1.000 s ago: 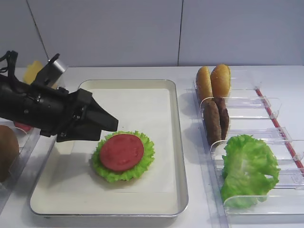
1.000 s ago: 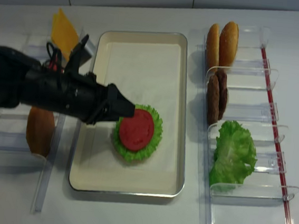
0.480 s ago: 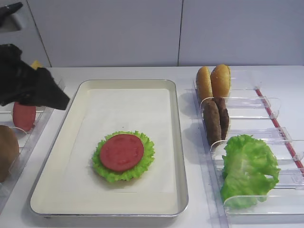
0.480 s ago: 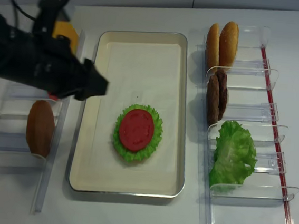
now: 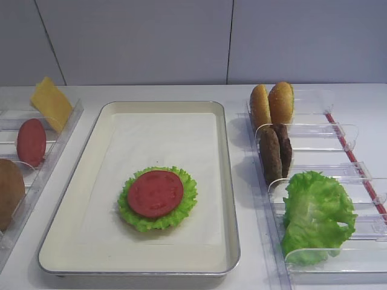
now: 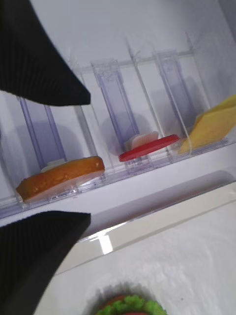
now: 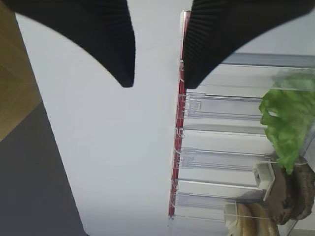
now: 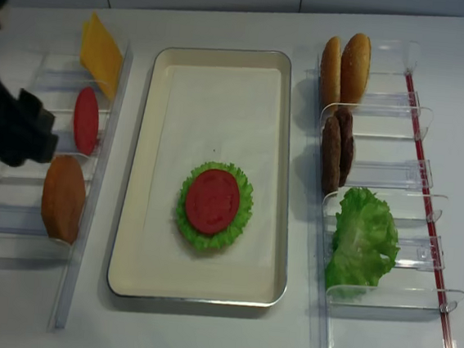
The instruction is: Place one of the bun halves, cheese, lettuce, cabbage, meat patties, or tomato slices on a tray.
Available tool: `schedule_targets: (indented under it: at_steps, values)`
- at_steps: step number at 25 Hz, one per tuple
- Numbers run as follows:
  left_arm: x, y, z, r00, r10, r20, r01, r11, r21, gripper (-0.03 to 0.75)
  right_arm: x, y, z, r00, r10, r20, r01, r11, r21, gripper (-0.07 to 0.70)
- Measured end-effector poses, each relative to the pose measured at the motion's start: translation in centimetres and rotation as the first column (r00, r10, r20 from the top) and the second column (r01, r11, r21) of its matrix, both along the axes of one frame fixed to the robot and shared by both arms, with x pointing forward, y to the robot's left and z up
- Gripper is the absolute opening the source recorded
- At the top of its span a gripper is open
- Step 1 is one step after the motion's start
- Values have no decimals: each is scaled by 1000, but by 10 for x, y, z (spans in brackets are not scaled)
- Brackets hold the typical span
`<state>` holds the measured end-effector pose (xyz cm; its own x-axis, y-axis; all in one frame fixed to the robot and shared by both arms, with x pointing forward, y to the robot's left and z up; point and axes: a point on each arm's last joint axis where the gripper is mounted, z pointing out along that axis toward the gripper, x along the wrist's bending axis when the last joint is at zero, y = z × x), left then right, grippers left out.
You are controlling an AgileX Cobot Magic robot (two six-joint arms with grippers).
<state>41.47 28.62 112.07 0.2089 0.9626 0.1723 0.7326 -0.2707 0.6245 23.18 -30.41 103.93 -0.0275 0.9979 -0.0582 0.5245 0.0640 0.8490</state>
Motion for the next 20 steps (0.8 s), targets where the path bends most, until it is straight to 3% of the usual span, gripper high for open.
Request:
schedule_targets:
  at_steps: [5,8,17,20]
  values:
    - [-42,5,25,990,5,142,-2,1000,-25,429,0,0,0,1000,0,0,0,1000,0,275]
    - [-67,7,30,982,8,187,1,999,-45,429,0,0,0,1000,0,0,0,1000,0,275]
    - [-128,12,12,982,5,187,13,996,-93,429,0,0,0,1000,0,0,0,1000,0,275]
    - [-144,12,-5,988,15,152,3,993,-116,429,0,0,0,1000,0,0,0,1000,0,275]
